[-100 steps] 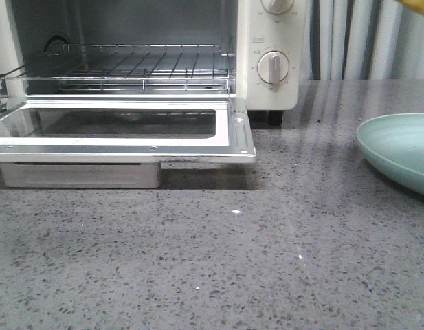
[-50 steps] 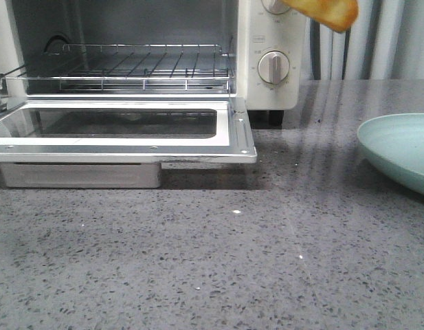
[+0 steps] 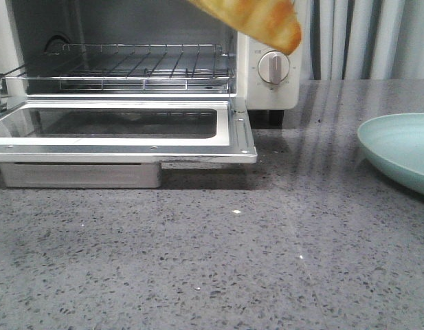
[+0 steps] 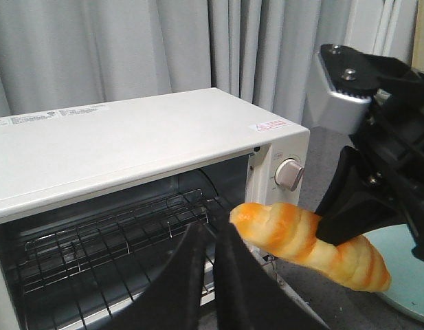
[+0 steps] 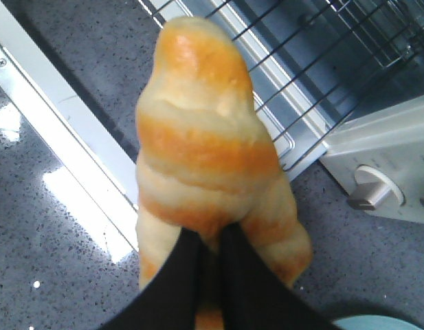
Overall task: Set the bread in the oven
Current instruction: 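Carry the bread roll with the right gripper into the open oven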
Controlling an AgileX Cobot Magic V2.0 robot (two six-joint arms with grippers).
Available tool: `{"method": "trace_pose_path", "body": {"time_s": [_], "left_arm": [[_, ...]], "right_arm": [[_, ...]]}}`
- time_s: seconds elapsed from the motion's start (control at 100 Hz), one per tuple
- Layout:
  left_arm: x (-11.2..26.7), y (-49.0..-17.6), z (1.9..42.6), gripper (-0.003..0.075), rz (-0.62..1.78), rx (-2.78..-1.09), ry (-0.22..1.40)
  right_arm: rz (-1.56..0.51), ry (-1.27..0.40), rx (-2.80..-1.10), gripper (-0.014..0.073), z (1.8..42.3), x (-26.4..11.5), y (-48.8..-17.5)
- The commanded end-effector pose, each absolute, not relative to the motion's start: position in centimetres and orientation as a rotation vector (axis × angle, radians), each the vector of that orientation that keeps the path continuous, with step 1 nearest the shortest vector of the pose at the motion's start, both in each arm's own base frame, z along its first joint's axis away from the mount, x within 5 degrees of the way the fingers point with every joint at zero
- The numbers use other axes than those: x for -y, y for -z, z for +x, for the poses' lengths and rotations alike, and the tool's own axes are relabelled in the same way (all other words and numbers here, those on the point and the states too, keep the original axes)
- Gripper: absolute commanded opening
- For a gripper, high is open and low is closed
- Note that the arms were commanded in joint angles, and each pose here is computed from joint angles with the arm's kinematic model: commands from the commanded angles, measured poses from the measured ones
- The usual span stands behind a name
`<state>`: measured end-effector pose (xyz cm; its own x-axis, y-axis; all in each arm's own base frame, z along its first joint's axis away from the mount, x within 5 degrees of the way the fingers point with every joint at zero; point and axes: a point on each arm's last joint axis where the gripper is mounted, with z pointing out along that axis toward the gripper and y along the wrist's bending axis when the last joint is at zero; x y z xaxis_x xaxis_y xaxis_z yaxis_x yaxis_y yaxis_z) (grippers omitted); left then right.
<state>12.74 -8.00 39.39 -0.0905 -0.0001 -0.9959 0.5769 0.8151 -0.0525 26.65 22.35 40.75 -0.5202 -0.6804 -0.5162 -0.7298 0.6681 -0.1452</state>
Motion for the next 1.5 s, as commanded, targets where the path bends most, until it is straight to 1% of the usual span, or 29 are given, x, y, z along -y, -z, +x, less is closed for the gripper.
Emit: {"method": "trace_pose_path", "body": {"time_s": [0.0,0.21,0.36,0.56,0.84,1.09,1.35,1.49], "left_arm": [[7.7,-41.0,12.8,-0.0020,0.406,-1.533,0.515],[7.7,-41.0,12.8,-0.0020,0.406,-1.533,0.515],[7.7,-41.0,12.8,-0.0020,0.406,-1.533,0.515],[7.7,-41.0,12.8,-0.0020,0.406,-1.533,0.515],[7.7,-41.0,12.8,-0.0020,0.406,-1.533,0.515],[7.7,-41.0,12.8,-0.0020,0.406,-1.533,0.515],[7.7,-41.0,12.8,-0.0020,0.406,-1.533,0.515],[7.7,-41.0,12.8,-0.0020,0.406,-1.533,0.515]], "right_arm": [[-1.088,-0.110,-2.300,-0.0073,26.0,-21.6,-42.8],[-1.097,-0.108,-2.289,-0.0073,27.3,-22.7,-42.6],[-1.106,-0.100,-2.302,-0.0073,28.2,-23.5,-41.8],[-1.110,-0.024,-2.310,-0.0073,29.1,-23.7,-41.0],[-1.086,0.061,-2.244,-0.0073,30.3,-23.8,-42.1],[-1.099,0.071,-2.238,-0.0073,31.0,-24.4,-41.7],[-1.111,0.129,-2.249,-0.0073,32.1,-24.9,-40.3],[-1.101,0.142,-2.212,-0.0073,32.5,-25.1,-40.3]]}}
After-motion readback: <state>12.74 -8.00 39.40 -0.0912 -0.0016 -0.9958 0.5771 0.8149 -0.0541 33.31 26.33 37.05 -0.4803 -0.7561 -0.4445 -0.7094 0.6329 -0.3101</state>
